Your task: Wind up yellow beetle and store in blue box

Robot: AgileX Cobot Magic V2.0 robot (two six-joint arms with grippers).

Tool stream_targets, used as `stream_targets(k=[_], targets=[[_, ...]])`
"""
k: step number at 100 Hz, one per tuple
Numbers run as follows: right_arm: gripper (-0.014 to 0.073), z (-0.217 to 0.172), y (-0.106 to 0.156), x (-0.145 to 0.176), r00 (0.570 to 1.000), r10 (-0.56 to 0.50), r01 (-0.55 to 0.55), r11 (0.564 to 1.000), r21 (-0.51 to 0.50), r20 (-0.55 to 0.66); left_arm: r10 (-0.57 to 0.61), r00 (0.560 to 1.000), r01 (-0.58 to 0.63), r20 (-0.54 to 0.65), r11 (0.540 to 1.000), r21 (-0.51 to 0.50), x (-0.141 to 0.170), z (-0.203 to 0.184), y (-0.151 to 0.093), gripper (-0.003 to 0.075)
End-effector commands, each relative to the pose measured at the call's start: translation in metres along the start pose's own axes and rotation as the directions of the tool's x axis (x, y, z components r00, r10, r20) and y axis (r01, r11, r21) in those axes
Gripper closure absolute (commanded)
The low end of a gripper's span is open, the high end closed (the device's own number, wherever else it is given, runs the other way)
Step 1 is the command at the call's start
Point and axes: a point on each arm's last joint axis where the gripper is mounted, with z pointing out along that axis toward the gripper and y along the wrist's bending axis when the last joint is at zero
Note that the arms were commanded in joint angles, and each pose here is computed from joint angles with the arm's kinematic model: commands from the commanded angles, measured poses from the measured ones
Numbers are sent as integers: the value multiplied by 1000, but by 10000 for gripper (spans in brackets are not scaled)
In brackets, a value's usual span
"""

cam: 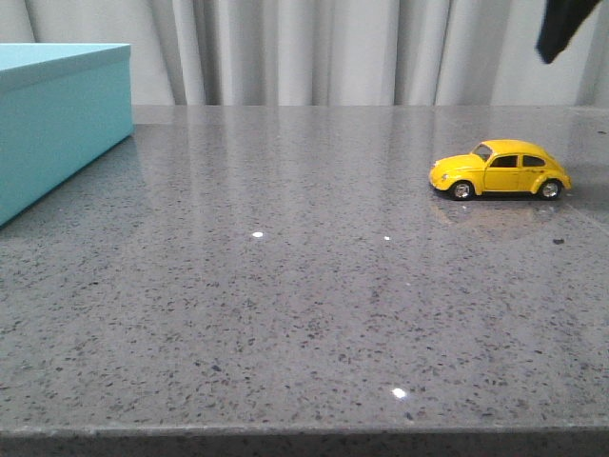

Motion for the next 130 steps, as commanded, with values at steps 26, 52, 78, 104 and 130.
stream_targets(k=[26, 52, 78, 104, 130], targets=[[66, 27, 21, -34, 993, 58, -58, 998, 10, -102, -16, 993, 16, 114, 1000, 6, -20, -1, -1, 335], [66, 52, 25, -31, 979, 88, -90, 996, 1, -185, -16, 993, 16, 114, 1000, 6, -20, -1, -1, 335], [66, 66, 27, -28, 971, 92, -92, 996, 9, -221, -16, 993, 16, 114, 1000, 6, -20, -1, -1, 335], [66, 71, 27, -27, 968, 93, -92, 996, 14, -232, -16, 993, 16, 114, 1000, 6, -20, -1, -1, 335], [66, 72, 14, -28, 961, 111, -99, 993, 57, -252, -16, 993, 16, 114, 1000, 6, -20, -1, -1, 335]])
